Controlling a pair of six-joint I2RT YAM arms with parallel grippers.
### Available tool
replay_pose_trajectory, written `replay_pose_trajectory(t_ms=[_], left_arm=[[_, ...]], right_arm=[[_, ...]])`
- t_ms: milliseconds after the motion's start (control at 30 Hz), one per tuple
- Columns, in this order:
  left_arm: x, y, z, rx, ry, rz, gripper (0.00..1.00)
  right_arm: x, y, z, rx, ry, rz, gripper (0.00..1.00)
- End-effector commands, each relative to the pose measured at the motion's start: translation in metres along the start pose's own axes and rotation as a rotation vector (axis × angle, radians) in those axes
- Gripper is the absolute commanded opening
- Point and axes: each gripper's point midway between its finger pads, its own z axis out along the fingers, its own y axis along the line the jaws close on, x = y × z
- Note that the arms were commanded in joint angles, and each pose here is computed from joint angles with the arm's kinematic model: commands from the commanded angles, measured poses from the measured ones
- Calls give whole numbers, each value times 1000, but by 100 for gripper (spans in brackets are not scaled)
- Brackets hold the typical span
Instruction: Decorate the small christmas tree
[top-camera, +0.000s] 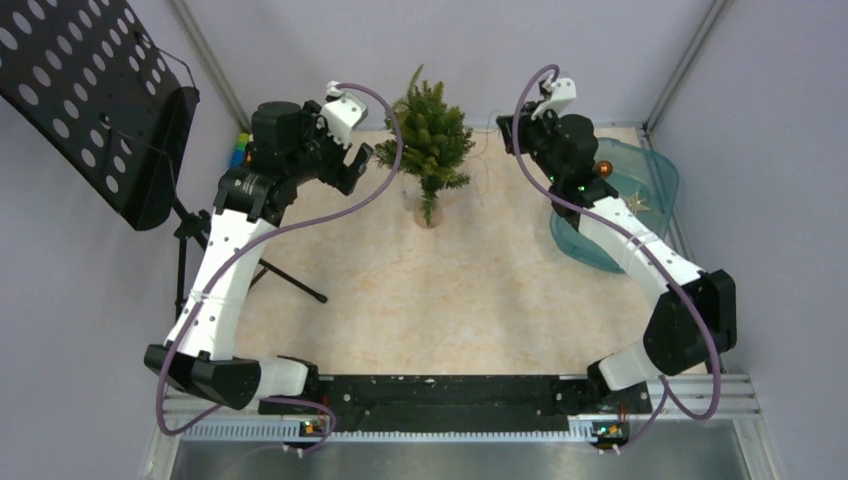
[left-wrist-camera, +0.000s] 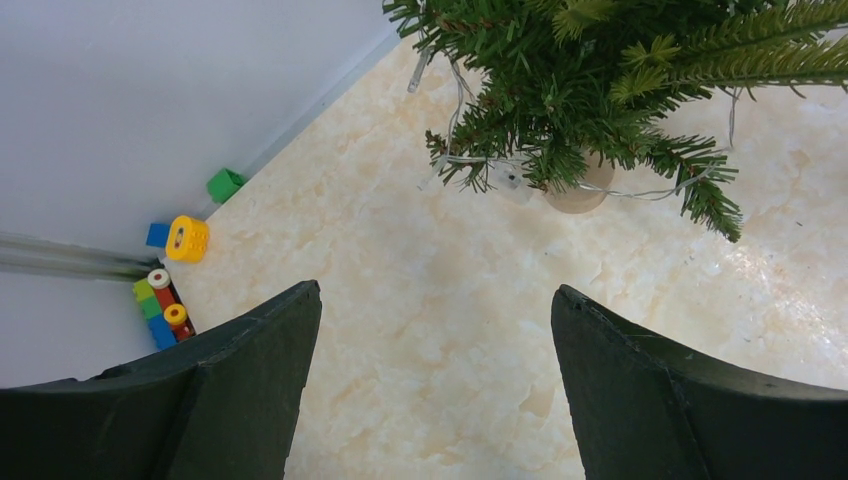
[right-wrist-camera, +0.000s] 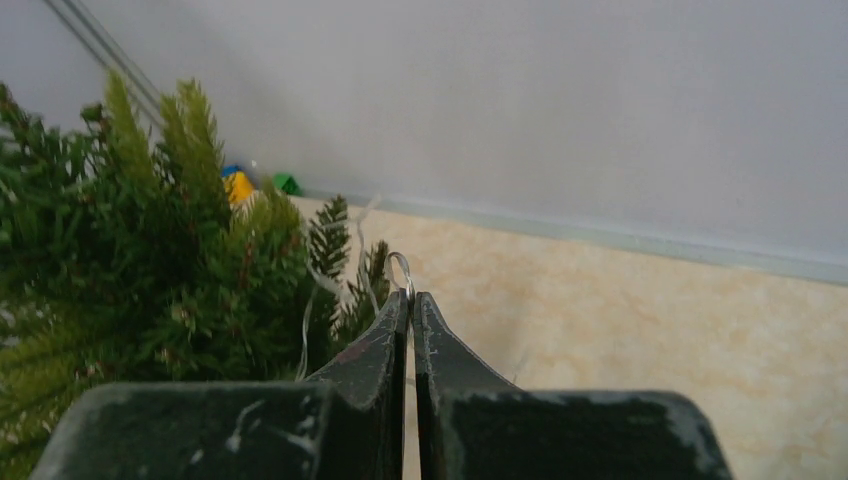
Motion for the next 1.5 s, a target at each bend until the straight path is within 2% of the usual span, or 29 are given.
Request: replay_pose_trajectory(t_ms=[0, 167, 400, 600, 767, 800, 967, 1033, 1133, 1167, 1333, 1400, 1467], left_arm=[[-10, 1, -8, -11, -61, 4, 89], [-10, 0, -6, -3, -60, 4, 89], [-11, 1, -2, -1, -60, -8, 89], [-9, 0, -7, -9, -62, 1, 89], [-7, 1, -3, -9, -55, -1, 89], [-8, 1, -3, -9, -57, -1, 89], [-8, -1, -5, -3, -61, 3, 89], [-7, -1, -5, -1, -58, 7, 89], [-5, -2, -5, 0, -56, 11, 89], [-4, -3, -6, 1, -55, 12, 89], [1, -5, -4, 10, -47, 17, 89], [3, -7, -3, 15, -45, 18, 89], [4, -8, -3, 20, -45, 18, 89]], right_arm=[[-21, 17, -35, -28, -58, -15, 0], [-4, 35, -58, -112, -12, 12, 0], [-32, 81, -62, -269, -54, 95, 0], [1, 92, -79, -291, 16, 176, 0], [15, 100, -91, -307, 75, 154, 0], [23, 100, -91, -310, 109, 139, 5], [67, 76, -98, -235, 303, -9, 46], [78, 59, -101, -196, 344, -39, 56], [88, 30, -108, -152, 341, -5, 62], [78, 24, -115, -148, 300, 21, 63], [148, -19, -109, -17, 428, 102, 66], [178, -26, -108, 0, 476, 122, 74], [191, -18, -101, -64, 416, 133, 75]])
